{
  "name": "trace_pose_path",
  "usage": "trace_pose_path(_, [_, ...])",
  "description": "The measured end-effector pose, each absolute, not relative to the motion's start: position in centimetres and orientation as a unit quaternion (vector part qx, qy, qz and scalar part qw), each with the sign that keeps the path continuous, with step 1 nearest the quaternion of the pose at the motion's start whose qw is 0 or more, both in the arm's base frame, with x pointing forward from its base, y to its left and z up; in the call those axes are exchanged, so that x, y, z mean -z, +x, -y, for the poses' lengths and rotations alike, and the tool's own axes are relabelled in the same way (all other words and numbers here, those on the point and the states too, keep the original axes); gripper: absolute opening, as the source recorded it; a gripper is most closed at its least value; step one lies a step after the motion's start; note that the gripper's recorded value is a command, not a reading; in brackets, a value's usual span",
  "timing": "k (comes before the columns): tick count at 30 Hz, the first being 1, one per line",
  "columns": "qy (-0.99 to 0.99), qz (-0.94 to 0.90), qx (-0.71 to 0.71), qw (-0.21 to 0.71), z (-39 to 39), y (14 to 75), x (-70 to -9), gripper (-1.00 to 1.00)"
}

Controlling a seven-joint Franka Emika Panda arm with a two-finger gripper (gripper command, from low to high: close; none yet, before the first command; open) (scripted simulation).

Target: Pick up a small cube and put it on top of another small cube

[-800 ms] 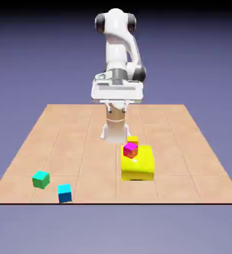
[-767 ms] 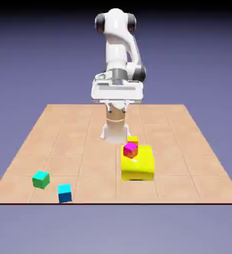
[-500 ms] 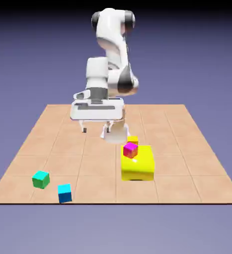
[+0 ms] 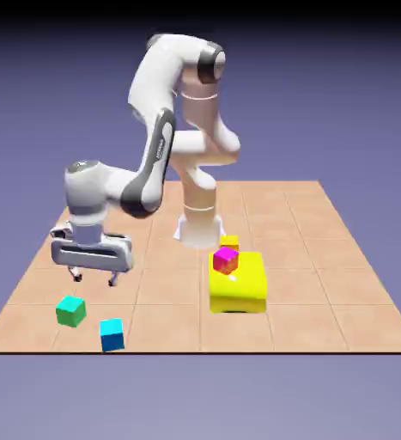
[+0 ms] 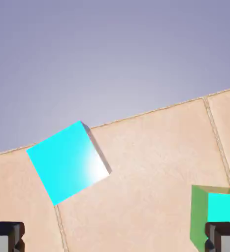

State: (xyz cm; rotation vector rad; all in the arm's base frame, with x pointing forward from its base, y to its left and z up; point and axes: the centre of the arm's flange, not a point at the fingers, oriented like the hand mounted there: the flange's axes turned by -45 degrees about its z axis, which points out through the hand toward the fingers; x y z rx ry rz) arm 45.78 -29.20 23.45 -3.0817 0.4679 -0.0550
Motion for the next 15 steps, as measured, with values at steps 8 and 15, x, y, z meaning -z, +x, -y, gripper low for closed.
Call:
trace_pose_path(8, [-0.985,-0.168,-0.037,0.006,34.7,43.9,-16.6,0.00])
trace_pose_path(15, [-0.985,-0.168,-0.036,0.006,34.7,43.9,-16.4,-1.00])
